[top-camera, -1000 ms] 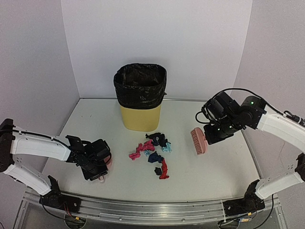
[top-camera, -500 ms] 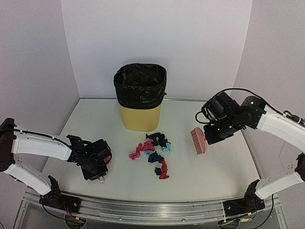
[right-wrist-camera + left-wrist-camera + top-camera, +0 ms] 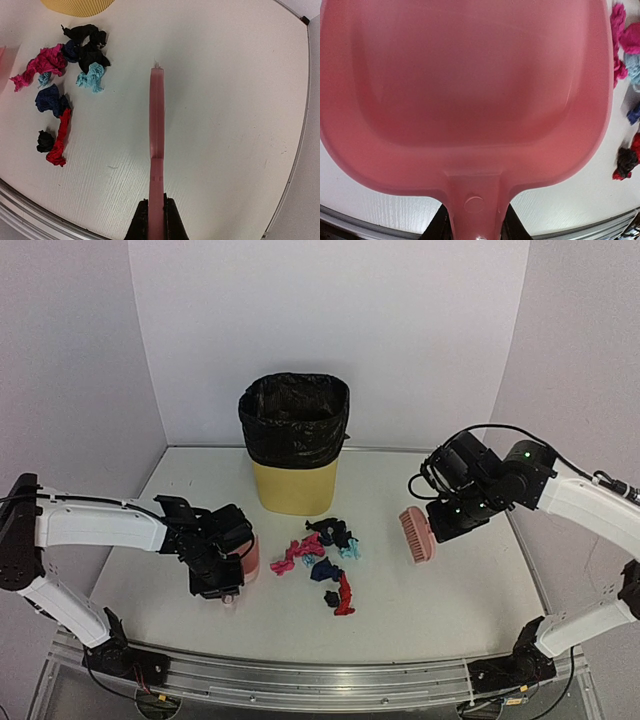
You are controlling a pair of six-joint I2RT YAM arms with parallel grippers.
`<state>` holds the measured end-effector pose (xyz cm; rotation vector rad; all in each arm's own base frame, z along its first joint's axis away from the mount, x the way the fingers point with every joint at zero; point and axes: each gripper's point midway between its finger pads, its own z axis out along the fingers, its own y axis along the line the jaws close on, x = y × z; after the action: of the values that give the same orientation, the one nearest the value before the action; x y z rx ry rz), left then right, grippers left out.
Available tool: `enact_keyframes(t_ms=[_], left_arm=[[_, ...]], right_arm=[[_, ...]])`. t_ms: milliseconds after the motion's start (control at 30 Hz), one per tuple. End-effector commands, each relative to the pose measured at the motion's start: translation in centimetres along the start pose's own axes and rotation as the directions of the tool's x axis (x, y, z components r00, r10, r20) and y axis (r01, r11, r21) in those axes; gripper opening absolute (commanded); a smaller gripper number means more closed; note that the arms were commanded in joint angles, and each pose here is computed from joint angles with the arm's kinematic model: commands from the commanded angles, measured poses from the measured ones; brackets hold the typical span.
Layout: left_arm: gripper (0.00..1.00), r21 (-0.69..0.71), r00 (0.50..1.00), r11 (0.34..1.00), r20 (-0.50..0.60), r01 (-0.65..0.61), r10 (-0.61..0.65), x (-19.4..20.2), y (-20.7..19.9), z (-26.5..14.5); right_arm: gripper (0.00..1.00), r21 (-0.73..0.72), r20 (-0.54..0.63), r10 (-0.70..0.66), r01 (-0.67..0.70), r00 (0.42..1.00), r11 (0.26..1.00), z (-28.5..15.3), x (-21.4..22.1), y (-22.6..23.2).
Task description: Sweep away the paper scraps from the table
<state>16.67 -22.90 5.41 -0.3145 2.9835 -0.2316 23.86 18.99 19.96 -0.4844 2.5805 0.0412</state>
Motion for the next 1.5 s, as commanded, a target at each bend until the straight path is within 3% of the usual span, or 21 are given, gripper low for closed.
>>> enact_keyframes(t_ms=[0,300,567,867,1000,1167,1300,1467], left_arm=[[0.00,-0.006,0.984,0.991,-0.122,-0.132,0.130,1.7,-0.2,-0.9],[0.00,0.095,0.928,0.949,-0.201,-0.300,0.314,3.2,-1.5,-3.8],[0.00,0.137,0.853,0.903,-0.295,-0.408,0.431,5.2,-1.4,-3.5],[0.00,0.153,0.769,0.830,-0.317,-0.537,0.555,6.6,-2.4,-3.8],[0.00,0.122,0.745,0.805,-0.322,-0.580,0.585,6.3,-2.3,-3.3],[0.00,0.089,0.729,0.791,-0.338,-0.605,0.595,6.1,-2.0,-2.2],[0.00,0.089,0.713,0.773,-0.334,-0.628,0.617,5.9,-2.3,-1.5],[0.00,0.079,0.684,0.746,-0.344,-0.661,0.643,5.7,-2.5,-0.3]], right_arm=[[0.00,0.008,0.058,-0.053,0.052,0.997,0.999,-0.6,-2.4,0.3],[0.00,-0.020,0.015,-0.095,0.095,0.995,0.995,0.7,-3.2,1.3],[0.00,0.002,0.015,-0.124,0.124,0.992,0.992,1.5,-5.0,1.1],[0.00,0.083,0.013,-0.225,0.223,0.974,0.971,3.1,-7.5,0.4],[0.00,0.067,0.011,-0.459,0.457,0.889,0.887,4.5,-8.4,1.4],[0.00,0.082,0.014,-0.647,0.644,0.763,0.761,5.7,-9.5,2.0],[0.00,0.110,0.006,-0.729,0.724,0.685,0.681,7.3,-10.5,2.3],[0.00,0.094,-0.013,-0.756,0.753,0.655,0.651,9.3,-11.0,3.2]])
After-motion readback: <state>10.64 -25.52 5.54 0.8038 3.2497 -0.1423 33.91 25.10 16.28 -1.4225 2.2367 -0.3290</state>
